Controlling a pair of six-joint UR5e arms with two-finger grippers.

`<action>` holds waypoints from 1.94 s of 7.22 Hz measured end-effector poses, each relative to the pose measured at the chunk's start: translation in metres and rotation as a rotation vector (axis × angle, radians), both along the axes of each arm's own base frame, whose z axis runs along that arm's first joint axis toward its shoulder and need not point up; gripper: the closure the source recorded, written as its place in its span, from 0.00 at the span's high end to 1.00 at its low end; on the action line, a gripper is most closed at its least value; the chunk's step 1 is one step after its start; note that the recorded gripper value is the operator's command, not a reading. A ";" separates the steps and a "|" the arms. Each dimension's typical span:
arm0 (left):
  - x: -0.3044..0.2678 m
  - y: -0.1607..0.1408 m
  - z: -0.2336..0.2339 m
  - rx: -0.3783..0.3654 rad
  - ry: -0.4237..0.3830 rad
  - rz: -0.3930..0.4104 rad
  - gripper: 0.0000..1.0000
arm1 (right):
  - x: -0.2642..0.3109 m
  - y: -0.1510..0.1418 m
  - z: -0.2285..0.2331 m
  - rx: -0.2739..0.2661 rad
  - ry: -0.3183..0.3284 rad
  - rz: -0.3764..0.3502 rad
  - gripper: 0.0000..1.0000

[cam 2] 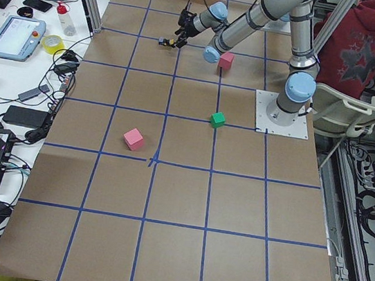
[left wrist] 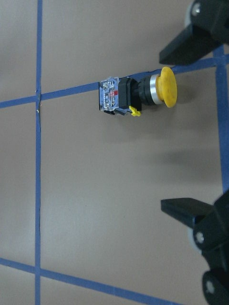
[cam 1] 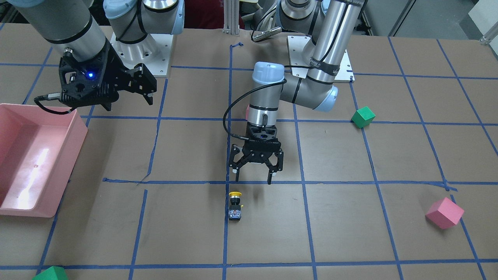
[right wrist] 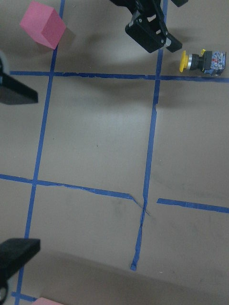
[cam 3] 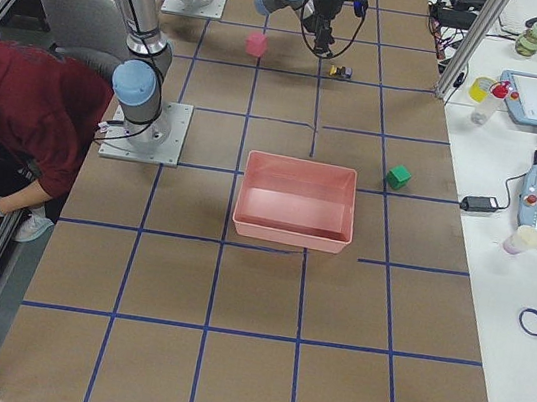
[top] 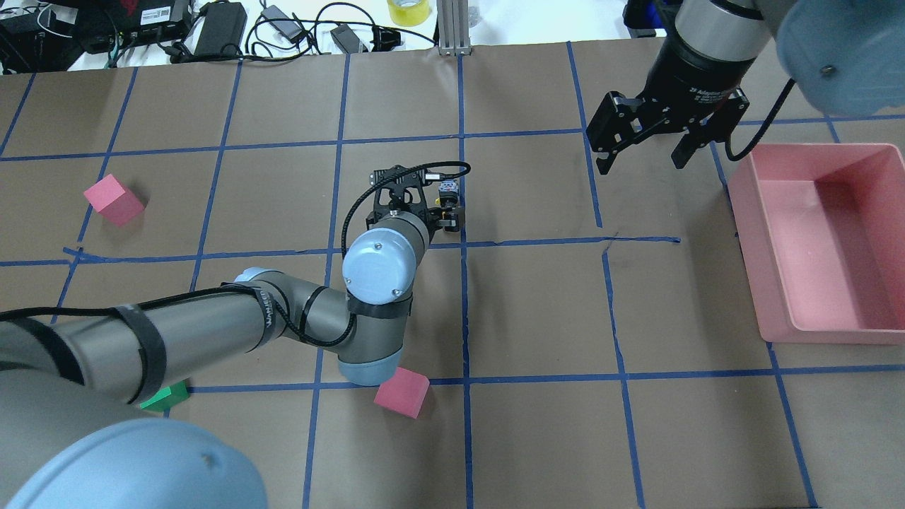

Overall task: Align button upright
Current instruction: 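Move the left gripper over the lying yellow button, then lower the left gripper and grasp the button body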

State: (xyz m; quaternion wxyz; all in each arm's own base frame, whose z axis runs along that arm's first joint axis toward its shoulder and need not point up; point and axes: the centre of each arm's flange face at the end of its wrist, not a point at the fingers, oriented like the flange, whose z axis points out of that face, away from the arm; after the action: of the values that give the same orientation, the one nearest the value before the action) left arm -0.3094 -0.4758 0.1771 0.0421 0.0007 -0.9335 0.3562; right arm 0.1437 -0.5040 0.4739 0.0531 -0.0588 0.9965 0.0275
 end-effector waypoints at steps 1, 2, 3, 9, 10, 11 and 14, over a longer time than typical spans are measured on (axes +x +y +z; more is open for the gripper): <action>-0.014 0.001 -0.013 0.000 -0.011 0.003 0.98 | 0.000 0.000 0.000 0.000 0.000 0.001 1.00; -0.021 0.000 -0.023 -0.010 -0.017 0.005 0.98 | 0.000 0.000 0.000 0.001 0.000 0.001 1.00; -0.026 -0.005 -0.029 -0.022 -0.016 0.005 0.94 | 0.000 0.000 0.000 0.001 0.000 0.000 1.00; -0.029 -0.004 -0.045 -0.029 -0.015 -0.015 0.22 | 0.000 0.000 -0.001 0.002 0.000 0.001 1.00; -0.029 -0.004 -0.046 -0.028 -0.016 -0.015 0.11 | 0.000 0.000 -0.001 0.002 0.000 0.002 1.00; -0.029 -0.004 -0.046 -0.029 -0.016 -0.015 0.02 | 0.001 0.001 -0.001 0.002 0.000 0.002 1.00; -0.032 -0.014 -0.021 -0.055 -0.019 -0.021 0.01 | 0.001 0.001 -0.001 0.003 0.000 0.003 1.00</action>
State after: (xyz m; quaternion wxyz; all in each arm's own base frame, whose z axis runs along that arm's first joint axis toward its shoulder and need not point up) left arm -0.3414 -0.4900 0.1565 0.0371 -0.0138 -0.9237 0.3811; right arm 0.1445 -0.5034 0.4727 0.0532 -0.0601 0.9964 0.0289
